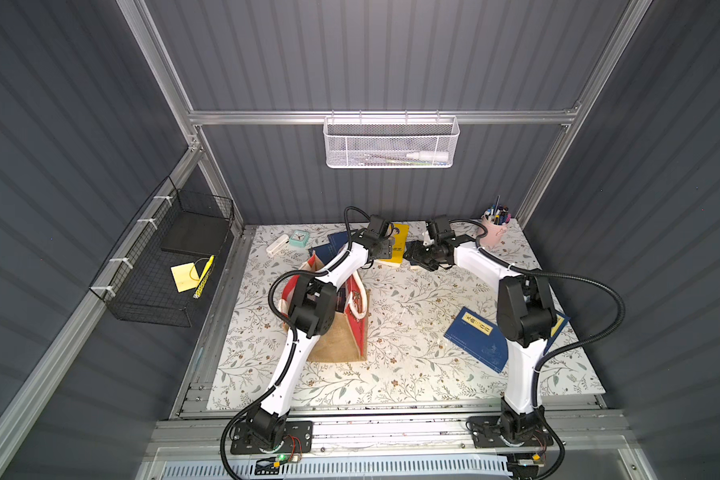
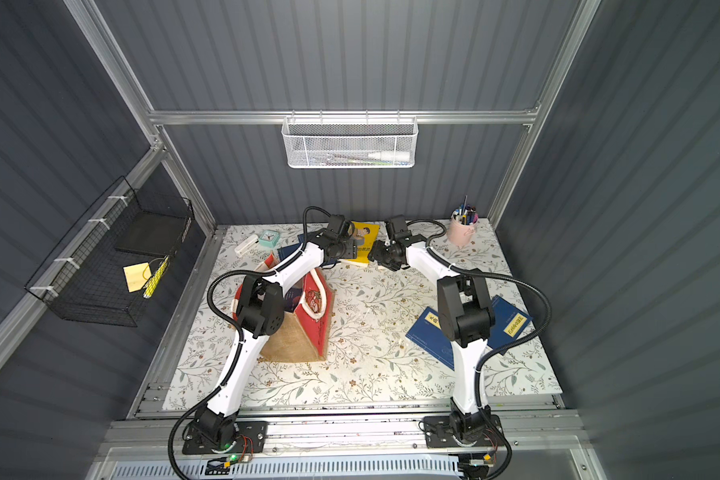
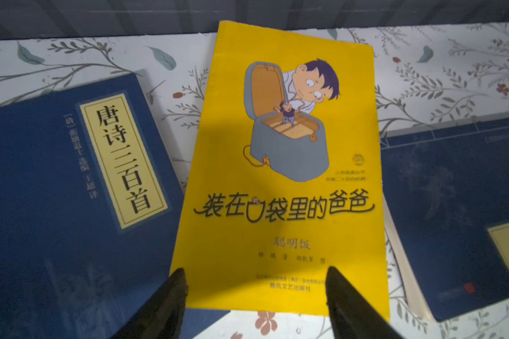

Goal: Put the books into the canvas bag
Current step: Pick up the book from the center of the board.

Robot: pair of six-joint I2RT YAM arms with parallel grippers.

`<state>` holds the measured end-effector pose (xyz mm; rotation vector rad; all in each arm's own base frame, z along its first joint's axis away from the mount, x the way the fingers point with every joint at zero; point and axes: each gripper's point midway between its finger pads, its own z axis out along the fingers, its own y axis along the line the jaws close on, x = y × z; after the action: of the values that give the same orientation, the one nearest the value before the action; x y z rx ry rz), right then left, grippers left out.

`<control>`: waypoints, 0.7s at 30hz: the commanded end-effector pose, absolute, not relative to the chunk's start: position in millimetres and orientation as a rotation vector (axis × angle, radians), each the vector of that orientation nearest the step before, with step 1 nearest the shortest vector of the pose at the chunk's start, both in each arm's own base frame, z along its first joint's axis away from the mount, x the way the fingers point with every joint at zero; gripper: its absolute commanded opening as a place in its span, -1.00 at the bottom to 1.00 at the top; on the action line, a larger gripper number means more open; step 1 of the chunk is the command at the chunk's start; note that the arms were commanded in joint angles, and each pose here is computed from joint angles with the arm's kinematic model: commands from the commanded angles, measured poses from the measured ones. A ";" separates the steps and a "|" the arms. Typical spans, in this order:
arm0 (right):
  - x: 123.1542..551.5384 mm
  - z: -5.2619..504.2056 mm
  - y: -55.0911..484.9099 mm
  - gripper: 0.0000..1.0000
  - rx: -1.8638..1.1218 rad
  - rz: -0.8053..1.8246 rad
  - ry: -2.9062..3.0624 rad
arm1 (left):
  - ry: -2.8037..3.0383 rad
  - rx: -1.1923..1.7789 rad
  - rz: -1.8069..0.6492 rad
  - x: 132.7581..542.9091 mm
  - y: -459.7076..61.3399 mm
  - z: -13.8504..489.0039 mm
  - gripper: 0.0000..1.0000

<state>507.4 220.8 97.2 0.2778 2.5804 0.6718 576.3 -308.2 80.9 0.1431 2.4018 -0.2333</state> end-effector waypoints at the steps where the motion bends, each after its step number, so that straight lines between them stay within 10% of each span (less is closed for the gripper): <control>1: 524.1 93.9 224.2 0.27 0.309 0.652 2.557 | 2.446 0.073 -0.220 587.8 -286.3 40.1 0.56; 21: 564.1 37.1 247.3 0.27 0.277 0.654 2.606 | 2.547 0.094 -0.648 578.0 -297.7 -4.1 0.51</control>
<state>567.2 241.7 43.4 0.2991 2.5734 0.6494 606.4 -296.1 53.2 0.0894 2.3835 -0.5325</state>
